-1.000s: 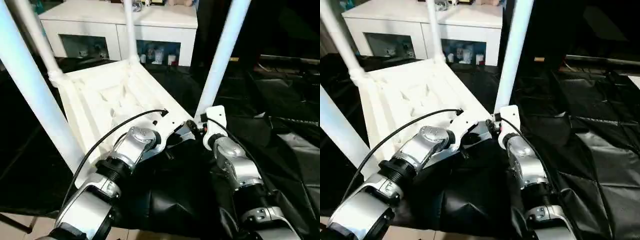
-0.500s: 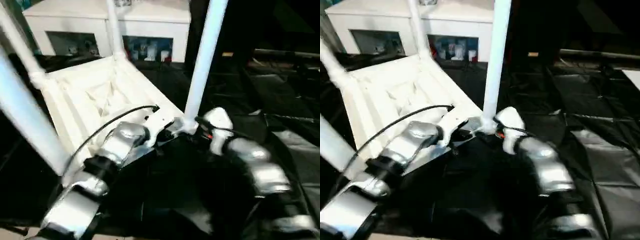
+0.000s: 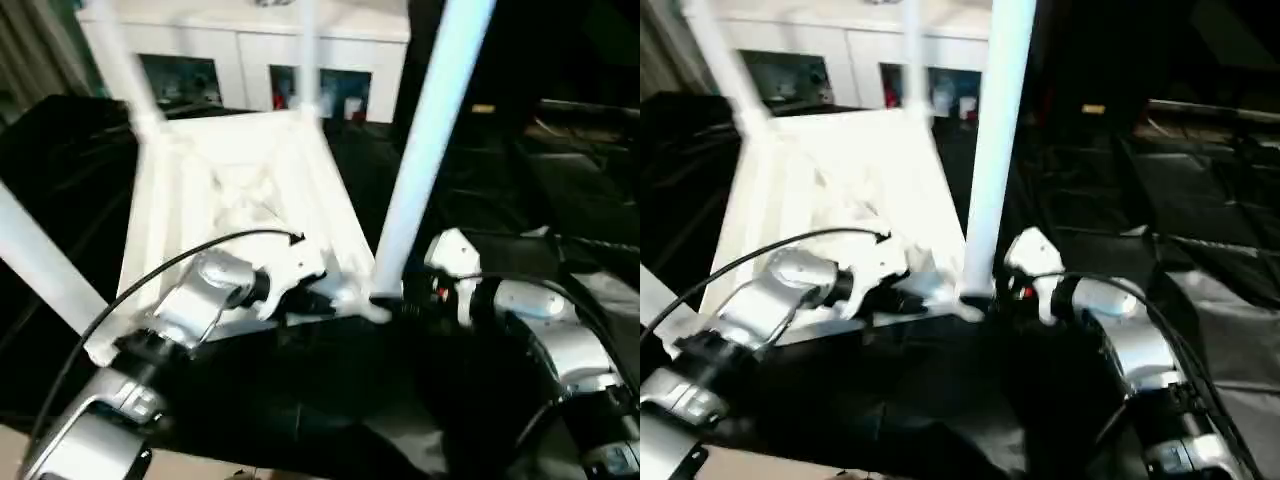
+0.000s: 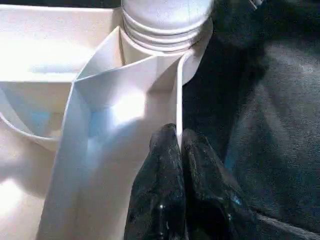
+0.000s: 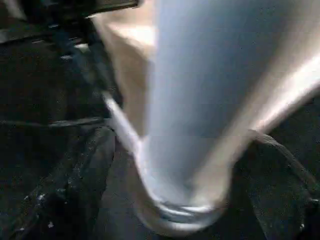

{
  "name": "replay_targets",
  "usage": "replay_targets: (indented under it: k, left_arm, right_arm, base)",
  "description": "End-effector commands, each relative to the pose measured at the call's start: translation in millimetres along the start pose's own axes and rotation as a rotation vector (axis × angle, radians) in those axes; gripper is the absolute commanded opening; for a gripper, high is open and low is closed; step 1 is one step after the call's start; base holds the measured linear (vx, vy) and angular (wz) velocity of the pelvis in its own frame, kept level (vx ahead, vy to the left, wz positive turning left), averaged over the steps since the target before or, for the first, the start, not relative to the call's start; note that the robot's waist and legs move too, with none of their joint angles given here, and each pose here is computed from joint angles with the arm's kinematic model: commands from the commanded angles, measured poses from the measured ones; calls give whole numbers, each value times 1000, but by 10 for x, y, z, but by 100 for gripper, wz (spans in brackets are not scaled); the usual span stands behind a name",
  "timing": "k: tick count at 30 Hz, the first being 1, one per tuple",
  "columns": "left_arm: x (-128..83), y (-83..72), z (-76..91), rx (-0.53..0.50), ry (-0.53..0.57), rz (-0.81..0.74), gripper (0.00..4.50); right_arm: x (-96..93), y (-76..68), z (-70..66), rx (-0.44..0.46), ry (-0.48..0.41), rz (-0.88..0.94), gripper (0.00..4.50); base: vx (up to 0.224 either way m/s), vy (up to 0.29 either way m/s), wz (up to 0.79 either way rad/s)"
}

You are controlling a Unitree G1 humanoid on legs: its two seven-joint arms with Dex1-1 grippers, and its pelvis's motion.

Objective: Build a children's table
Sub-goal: Rotate leg to tighten

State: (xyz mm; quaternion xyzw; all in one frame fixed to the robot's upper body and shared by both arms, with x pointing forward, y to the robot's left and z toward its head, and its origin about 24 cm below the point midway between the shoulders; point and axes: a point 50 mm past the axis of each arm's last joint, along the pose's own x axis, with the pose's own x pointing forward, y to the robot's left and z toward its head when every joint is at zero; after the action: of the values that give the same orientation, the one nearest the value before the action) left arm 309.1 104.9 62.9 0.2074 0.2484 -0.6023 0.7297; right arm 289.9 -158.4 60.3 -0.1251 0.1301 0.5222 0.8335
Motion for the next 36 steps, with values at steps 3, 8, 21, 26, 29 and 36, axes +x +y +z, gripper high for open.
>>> replay_targets:
  k: [3,8,21,26,29,36]
  left_arm:
    - [94,-112,-86,-21,42,-79,0]
    - [85,-115,-82,-20,44,-76,0]
    - [62,-158,-122,-33,64,-99,0]
    - [100,-155,-132,-56,55,-76,0]
    - [170,-80,-102,-76,29,18,0]
    - [341,80,-11,-139,5,239,0]
  right_arm:
    - [-16,-11,-1,-14,19,7,376]
    - [-24,-23,-5,-14,29,10,334]
    - [-18,-3,-32,0,21,17,247]
    - [49,-20,-146,80,40,-71,217]
    - [121,-33,-240,142,50,-171,208]
    - [363,79,-311,180,69,-297,202]
  base:
    - [0,0,0]
    - [0,0,0]
    - [0,0,0]
    - [0,0,0]
    - [0,0,0]
    - [0,0,0]
